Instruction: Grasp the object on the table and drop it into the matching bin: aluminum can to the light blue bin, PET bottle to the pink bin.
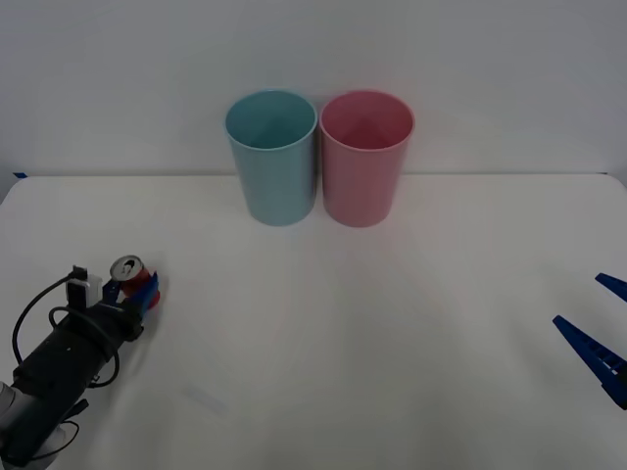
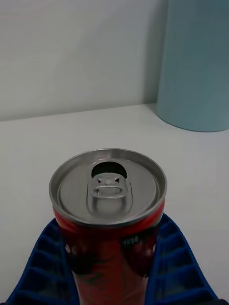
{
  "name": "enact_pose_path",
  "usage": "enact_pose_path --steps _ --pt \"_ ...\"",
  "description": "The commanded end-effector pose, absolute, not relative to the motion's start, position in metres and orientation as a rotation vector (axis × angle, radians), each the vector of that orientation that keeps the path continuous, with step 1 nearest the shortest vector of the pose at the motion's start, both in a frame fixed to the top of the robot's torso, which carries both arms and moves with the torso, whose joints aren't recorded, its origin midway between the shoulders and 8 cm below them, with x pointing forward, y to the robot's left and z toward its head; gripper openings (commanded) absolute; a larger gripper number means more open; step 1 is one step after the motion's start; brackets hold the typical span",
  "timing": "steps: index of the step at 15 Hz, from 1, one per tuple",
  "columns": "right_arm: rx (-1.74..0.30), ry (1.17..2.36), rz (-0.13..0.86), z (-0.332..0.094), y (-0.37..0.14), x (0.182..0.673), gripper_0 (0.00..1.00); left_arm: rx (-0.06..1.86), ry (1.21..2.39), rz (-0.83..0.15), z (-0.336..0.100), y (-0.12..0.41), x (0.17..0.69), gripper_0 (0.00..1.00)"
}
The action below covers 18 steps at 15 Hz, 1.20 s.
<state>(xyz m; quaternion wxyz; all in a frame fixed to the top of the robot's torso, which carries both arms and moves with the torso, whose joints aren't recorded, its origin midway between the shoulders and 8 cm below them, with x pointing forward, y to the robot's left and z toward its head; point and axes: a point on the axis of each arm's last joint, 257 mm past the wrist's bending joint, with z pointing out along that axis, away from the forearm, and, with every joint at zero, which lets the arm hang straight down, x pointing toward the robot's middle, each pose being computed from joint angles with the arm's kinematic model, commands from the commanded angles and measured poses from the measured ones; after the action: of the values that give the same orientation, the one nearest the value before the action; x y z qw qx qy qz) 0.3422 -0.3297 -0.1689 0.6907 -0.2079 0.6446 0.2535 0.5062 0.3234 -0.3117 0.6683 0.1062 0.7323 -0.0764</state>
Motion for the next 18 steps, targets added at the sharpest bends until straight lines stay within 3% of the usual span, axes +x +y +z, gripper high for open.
enact_pose_path --steps 1,8,11,18 --pt "-0.465 1.441 0.567 -0.169 -0.330 0.342 1.00 0.239 1.650 -0.174 -0.311 0.323 0.506 0.00" --pt "-0.465 1.441 0.567 -0.169 -0.330 0.342 1.00 0.242 1.590 -0.208 -0.285 0.322 0.506 0.00" --pt "-0.465 1.441 0.567 -0.169 -0.330 0.342 1.00 0.233 1.535 -0.236 -0.257 0.316 0.509 0.00" --pt "-0.465 1.441 0.567 -0.169 -0.330 0.342 1.00 0.201 1.414 -0.404 -0.167 0.299 0.506 0.00"
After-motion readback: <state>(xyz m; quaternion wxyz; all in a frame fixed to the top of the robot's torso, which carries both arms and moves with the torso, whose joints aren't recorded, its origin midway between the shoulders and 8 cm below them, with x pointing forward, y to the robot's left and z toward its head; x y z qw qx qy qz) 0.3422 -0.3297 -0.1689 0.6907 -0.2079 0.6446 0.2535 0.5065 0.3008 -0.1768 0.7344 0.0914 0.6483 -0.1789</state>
